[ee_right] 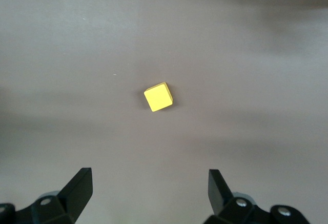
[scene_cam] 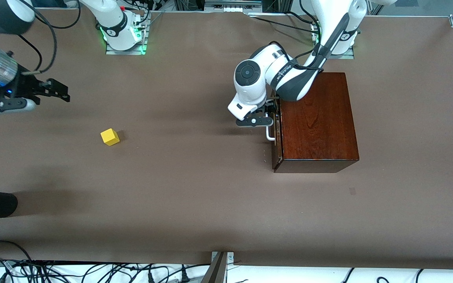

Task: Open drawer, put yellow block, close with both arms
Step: 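Pull the drawer open with the left gripper while the right gripper reaches the cube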

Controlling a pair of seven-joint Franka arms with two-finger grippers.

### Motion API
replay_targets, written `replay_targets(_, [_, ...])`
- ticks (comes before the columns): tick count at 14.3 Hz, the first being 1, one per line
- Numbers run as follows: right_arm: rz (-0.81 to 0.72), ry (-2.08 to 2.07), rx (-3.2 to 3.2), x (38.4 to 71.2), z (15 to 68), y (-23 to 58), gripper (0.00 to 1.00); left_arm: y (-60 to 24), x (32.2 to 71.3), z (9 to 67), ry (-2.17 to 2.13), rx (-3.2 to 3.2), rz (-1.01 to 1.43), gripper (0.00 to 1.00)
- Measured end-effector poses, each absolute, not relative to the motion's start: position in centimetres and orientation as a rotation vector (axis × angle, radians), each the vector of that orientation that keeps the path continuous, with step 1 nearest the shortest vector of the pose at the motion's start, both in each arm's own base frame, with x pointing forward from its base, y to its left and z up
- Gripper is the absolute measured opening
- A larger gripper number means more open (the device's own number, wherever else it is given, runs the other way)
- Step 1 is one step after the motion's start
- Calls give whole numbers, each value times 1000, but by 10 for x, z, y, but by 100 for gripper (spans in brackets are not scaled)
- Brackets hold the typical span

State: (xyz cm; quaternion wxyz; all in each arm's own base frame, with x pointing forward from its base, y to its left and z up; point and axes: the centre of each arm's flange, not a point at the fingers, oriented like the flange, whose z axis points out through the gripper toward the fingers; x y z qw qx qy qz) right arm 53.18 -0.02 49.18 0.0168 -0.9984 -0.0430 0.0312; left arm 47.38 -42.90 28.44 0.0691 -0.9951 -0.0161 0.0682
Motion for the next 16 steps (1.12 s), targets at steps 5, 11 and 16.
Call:
replay_targets(5, [28, -124, -3108, 494, 369, -5, 100, -442, 472, 286, -51, -3013, 192, 100])
replay_targets(11, [-34, -189, -3122, 476, 302, -5, 100, -473, 468, 284, -35, -3010, 156, 100])
replay_targets(16, [-58, -221, -3144, 483, 256, -4, 100, -490, 464, 281, -6, -2995, 130, 100])
